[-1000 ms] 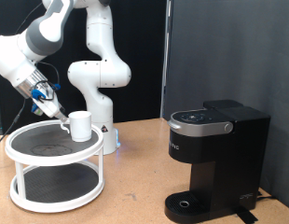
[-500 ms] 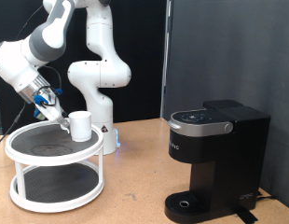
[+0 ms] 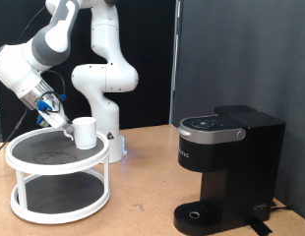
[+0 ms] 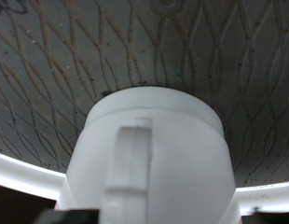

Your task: Make a cup of coffee with the keurig machine

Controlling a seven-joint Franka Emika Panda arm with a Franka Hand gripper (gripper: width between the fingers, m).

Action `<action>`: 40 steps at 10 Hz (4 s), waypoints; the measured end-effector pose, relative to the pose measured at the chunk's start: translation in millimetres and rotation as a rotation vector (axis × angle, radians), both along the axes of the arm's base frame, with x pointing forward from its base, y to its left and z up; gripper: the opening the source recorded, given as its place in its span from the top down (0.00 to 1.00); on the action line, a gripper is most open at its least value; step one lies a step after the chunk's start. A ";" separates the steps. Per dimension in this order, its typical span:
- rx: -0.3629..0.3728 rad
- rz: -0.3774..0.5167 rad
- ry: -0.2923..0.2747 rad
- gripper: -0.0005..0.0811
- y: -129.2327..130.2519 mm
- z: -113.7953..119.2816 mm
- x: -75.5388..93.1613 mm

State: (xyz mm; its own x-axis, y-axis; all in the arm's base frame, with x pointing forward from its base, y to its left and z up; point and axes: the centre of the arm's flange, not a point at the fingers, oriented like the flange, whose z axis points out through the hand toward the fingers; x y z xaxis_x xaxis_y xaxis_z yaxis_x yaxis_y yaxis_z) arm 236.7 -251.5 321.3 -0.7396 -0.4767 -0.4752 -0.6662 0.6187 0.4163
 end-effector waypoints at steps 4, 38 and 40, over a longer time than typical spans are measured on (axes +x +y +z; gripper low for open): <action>-0.003 0.003 -0.004 0.97 0.9 -2.0 -0.5; -0.016 -0.342 0.069 0.99 120.1 21.8 142.7; -0.071 -0.369 0.093 0.99 132.2 5.7 155.1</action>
